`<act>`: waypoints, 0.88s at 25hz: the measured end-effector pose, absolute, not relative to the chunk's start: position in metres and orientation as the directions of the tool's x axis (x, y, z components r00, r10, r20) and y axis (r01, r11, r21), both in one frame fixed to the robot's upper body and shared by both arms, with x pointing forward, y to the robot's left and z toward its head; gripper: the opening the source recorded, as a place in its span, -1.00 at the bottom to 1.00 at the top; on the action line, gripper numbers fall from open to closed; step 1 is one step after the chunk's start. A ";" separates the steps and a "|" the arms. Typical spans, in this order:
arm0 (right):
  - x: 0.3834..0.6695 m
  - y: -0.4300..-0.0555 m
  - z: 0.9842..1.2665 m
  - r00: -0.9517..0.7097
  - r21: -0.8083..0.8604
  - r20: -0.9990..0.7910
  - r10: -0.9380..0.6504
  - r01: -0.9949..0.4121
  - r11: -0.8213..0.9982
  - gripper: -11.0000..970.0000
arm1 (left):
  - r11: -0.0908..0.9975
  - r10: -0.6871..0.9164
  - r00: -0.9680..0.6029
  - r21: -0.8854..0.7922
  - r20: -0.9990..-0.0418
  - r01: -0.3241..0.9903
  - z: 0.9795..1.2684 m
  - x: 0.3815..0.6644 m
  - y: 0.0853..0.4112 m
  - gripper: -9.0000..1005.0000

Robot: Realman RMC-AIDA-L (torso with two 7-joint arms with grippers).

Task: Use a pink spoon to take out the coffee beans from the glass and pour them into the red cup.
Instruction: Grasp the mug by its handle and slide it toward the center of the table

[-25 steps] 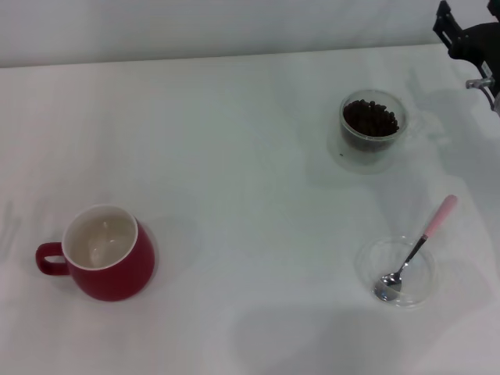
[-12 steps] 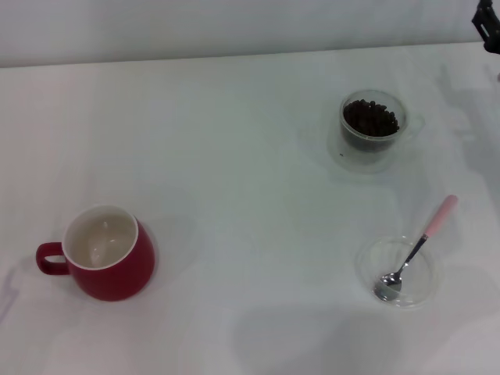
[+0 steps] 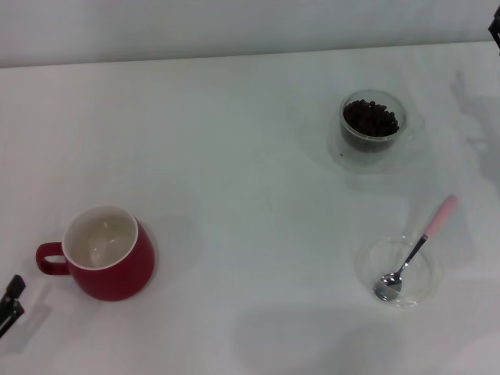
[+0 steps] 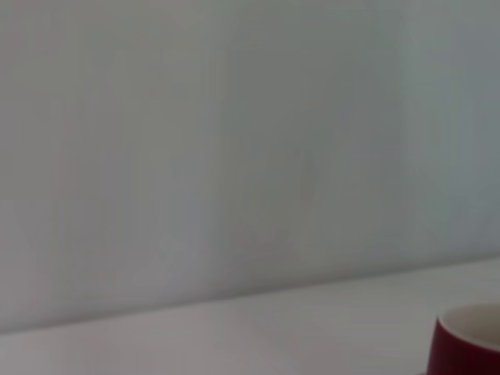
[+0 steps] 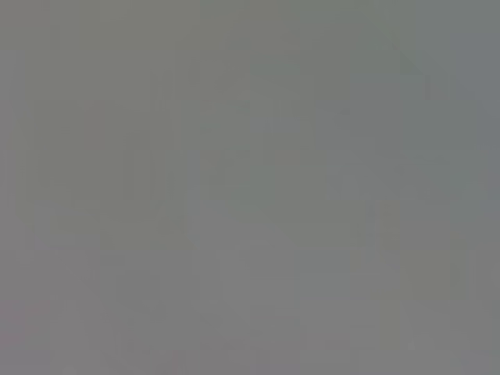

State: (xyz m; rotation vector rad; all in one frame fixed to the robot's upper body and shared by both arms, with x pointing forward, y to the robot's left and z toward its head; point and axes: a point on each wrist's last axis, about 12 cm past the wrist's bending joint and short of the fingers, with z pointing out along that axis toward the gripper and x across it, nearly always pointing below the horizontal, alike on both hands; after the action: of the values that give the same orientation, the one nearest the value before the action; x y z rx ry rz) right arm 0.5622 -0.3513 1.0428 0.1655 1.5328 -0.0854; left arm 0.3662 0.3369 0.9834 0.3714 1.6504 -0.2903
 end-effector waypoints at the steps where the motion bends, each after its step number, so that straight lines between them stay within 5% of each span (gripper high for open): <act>1: 0.561 -0.352 1.042 0.039 0.057 -0.998 0.051 0.160 0.985 0.72 | 0.913 0.075 -0.102 0.027 -0.992 0.407 0.982 0.366 0.336 0.77; 22: 0.561 -0.351 1.042 0.036 0.063 -0.998 0.058 0.158 0.985 0.72 | 0.886 0.103 -0.171 0.013 -0.980 0.463 0.971 0.396 0.314 0.76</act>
State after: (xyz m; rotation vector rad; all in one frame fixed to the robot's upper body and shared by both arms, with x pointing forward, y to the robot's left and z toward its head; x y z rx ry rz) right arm 0.5608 -0.3508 1.0415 0.1724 1.5353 -0.0768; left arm 0.3961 0.3144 0.9714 0.4346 1.7297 -0.3367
